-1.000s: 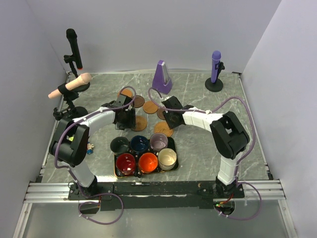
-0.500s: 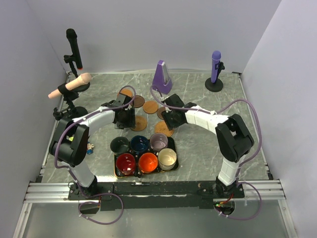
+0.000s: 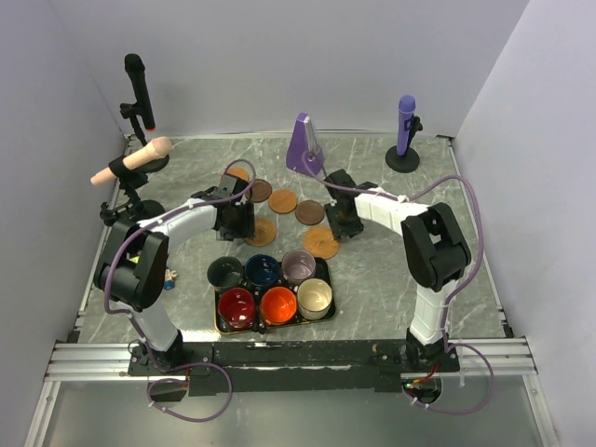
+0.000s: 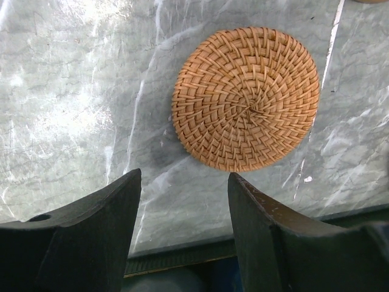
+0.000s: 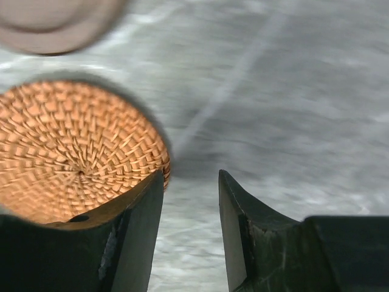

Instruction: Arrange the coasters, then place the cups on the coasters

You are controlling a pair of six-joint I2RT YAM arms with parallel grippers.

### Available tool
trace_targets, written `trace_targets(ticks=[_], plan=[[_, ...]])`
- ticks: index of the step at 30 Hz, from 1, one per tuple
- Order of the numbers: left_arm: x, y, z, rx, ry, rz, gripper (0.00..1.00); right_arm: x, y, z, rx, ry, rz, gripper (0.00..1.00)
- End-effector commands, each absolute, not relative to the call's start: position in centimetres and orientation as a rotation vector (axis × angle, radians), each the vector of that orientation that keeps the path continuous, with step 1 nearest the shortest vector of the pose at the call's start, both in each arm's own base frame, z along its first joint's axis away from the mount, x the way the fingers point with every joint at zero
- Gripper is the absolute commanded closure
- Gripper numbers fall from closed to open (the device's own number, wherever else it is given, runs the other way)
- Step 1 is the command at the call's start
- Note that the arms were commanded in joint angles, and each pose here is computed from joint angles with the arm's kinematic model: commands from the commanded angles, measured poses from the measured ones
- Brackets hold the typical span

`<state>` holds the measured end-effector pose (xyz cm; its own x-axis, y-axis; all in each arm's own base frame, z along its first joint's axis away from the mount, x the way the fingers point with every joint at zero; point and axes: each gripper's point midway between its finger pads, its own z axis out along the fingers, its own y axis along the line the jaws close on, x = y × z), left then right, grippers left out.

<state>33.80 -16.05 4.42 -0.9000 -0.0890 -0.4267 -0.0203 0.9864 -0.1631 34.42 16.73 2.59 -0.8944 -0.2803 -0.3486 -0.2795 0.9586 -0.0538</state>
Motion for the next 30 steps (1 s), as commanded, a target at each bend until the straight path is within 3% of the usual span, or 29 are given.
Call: trace_targets(ticks=[1, 22, 30], plan=[[35.4, -16.3, 5.8, -0.077, 2.628, -0.225, 0.36, 34.6, 12.5, 2.8, -0.295, 2.799, -0.179, 0.52], [39.9, -16.4, 4.0, -0.068, 2.621, -0.286, 0.32, 33.4, 1.7, 5.4, -0.019, 2.747, -0.506, 0.54], [38.9, -18.2, 2.1, -0.004, 2.653, -0.393, 0.44, 34.9, 2.7, 7.0, -0.013, 2.702, -0.43, 0.54]])
